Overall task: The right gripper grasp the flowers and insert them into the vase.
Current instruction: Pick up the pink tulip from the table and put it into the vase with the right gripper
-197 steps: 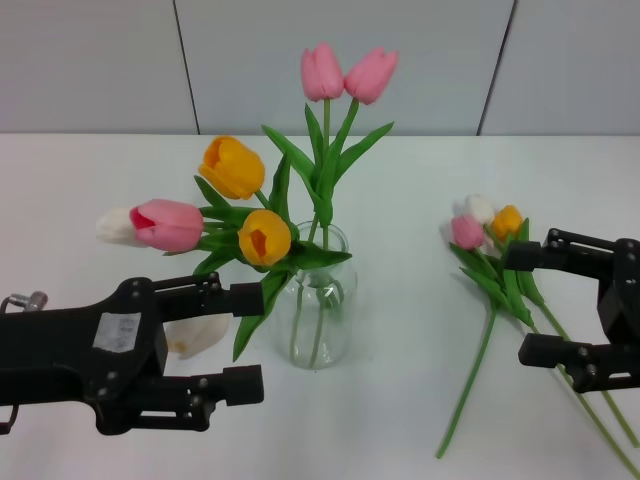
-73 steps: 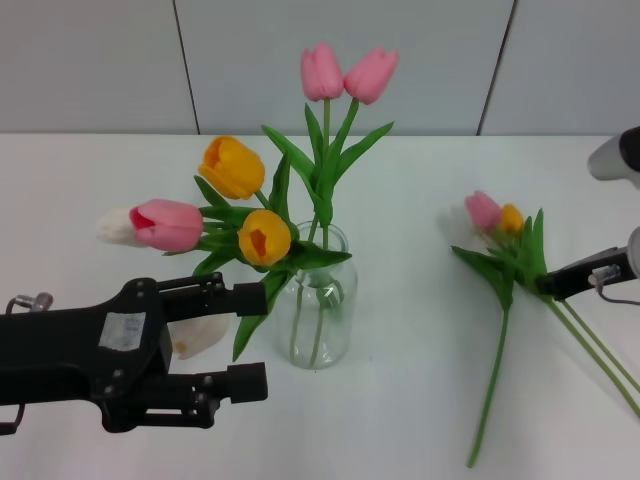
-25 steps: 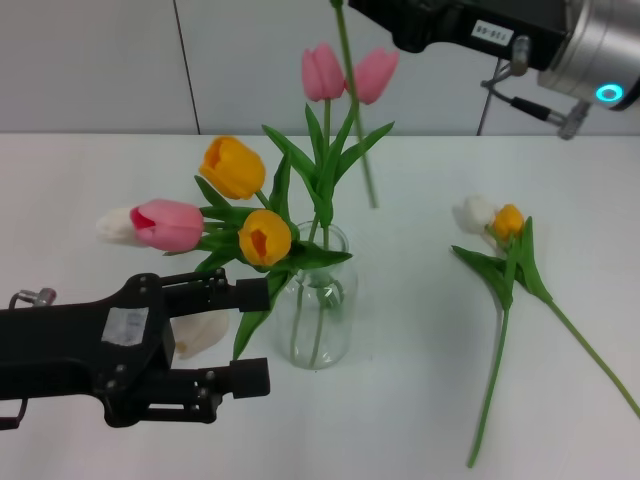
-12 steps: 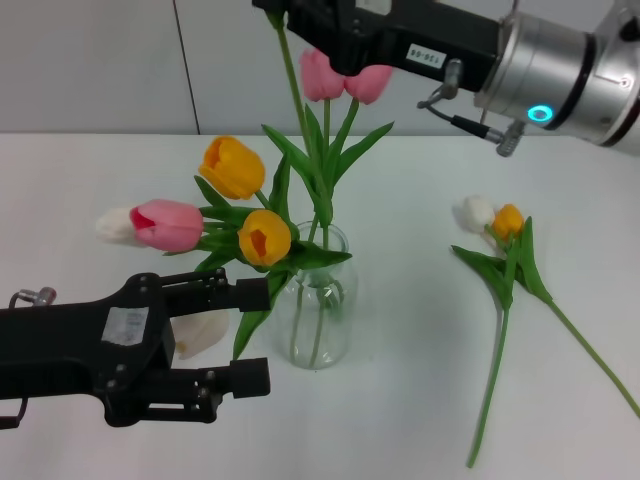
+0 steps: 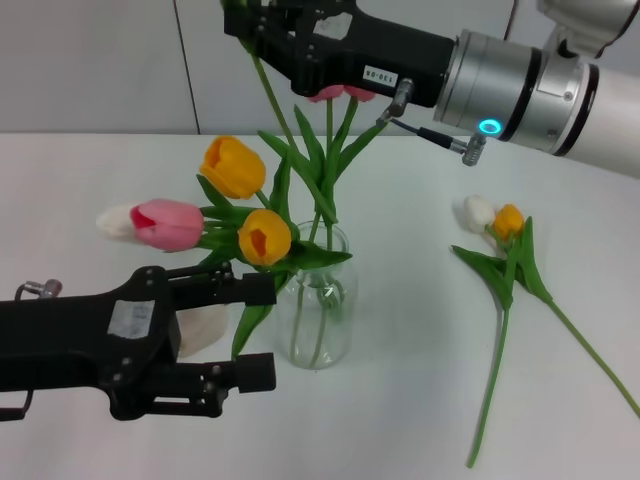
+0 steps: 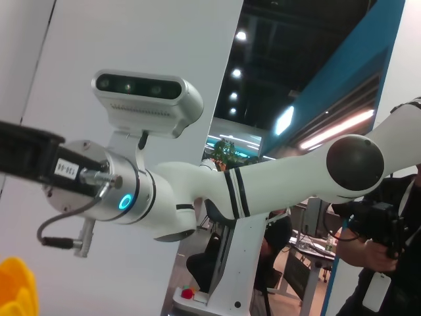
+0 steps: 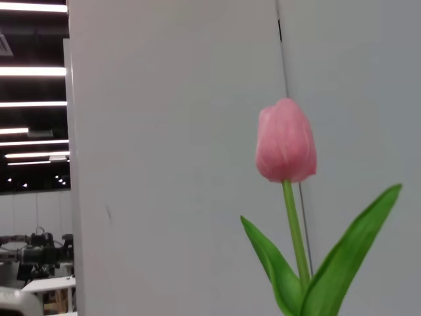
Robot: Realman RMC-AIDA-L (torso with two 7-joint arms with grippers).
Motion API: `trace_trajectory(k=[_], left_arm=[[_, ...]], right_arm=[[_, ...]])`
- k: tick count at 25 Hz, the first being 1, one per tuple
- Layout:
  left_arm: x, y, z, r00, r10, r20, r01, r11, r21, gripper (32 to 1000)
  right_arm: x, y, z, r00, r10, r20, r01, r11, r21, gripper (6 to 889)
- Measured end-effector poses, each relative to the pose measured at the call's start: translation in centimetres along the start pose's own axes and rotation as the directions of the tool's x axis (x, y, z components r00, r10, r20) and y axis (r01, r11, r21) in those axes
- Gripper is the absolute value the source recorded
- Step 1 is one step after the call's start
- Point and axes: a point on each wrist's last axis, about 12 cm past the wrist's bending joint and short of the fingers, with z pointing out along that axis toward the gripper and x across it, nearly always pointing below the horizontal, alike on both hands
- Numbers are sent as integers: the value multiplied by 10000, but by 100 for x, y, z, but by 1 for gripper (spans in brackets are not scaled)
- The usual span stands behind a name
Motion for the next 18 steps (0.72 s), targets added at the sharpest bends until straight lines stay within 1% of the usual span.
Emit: trace_trajectory(k=[12,18], left_arm=[[-4,5,5,10000,5,2,-5,10000,17,835],[14,19,16,9999,-141,64,140,9999,46,835]], right_arm=[[72,57,10,9998,193,-57,-194,9996,-188,58],[185,108,-8,9997,200,-152,-203,9996,-174,59]])
